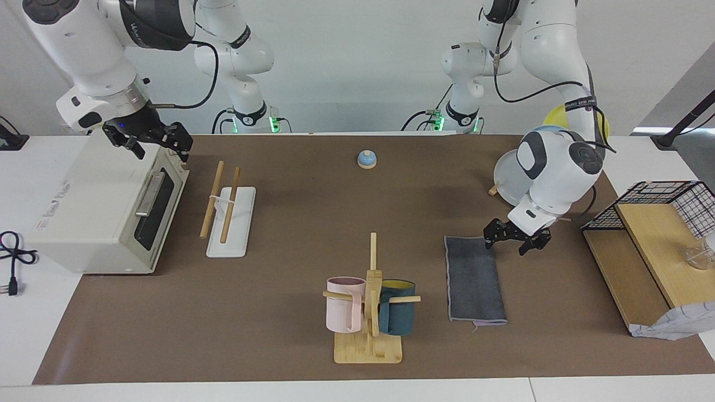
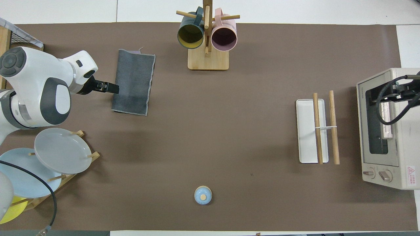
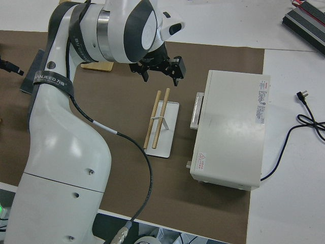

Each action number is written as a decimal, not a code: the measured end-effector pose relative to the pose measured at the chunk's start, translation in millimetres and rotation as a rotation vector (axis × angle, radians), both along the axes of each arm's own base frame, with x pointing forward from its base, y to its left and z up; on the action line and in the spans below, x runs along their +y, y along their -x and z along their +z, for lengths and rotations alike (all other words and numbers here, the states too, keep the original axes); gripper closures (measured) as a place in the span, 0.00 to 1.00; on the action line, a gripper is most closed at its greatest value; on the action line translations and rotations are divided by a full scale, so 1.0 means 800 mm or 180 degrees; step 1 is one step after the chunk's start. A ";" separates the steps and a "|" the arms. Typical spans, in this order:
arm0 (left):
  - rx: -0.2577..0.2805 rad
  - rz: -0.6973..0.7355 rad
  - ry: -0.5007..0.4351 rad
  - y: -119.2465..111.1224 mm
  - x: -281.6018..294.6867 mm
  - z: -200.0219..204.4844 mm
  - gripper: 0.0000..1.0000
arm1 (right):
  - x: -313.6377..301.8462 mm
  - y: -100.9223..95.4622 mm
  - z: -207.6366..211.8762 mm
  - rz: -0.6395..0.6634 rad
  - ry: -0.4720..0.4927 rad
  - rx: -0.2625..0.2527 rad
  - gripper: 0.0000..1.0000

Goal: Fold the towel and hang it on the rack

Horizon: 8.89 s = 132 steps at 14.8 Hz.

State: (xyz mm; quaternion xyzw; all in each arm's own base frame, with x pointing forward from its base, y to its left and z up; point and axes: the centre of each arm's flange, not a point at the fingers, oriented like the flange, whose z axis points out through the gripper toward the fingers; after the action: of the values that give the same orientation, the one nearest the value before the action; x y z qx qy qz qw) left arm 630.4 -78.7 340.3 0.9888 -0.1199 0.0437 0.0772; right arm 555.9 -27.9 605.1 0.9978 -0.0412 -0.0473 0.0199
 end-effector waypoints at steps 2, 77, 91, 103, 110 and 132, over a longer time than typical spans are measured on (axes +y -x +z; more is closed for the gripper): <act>0.0058 0.0009 0.0122 -0.001 -0.005 -0.021 0.07 | 0.000 0.000 0.000 0.0000 0.0000 0.0000 0.00; 0.1868 0.6880 0.1327 0.161 -0.380 0.332 0.98 | 0.343 0.014 -0.113 -0.4169 -0.2670 0.0679 0.13; 0.1798 0.6918 0.1333 0.159 -0.378 0.329 0.98 | 0.343 0.011 -0.119 -0.4130 -0.2762 0.0725 0.98; 0.1272 0.6412 0.1139 0.149 -0.343 0.294 0.00 | 0.291 0.012 -0.160 -0.1974 -0.1791 -0.0138 0.98; 0.0713 0.5299 0.0928 0.088 -0.208 0.270 0.00 | 0.173 -0.007 -0.179 -0.0565 -0.1066 -0.0482 0.98; 0.0344 0.0623 -0.0649 0.069 0.035 0.297 0.00 | -0.037 -0.006 -0.179 0.0413 -0.0043 -0.0300 0.98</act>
State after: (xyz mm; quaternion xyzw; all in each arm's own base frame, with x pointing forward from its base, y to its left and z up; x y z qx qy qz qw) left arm 575.0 -50.5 578.0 0.9994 -0.0224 -0.0147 -0.0218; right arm 560.3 -57.5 461.6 0.9996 0.0230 0.0009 0.0143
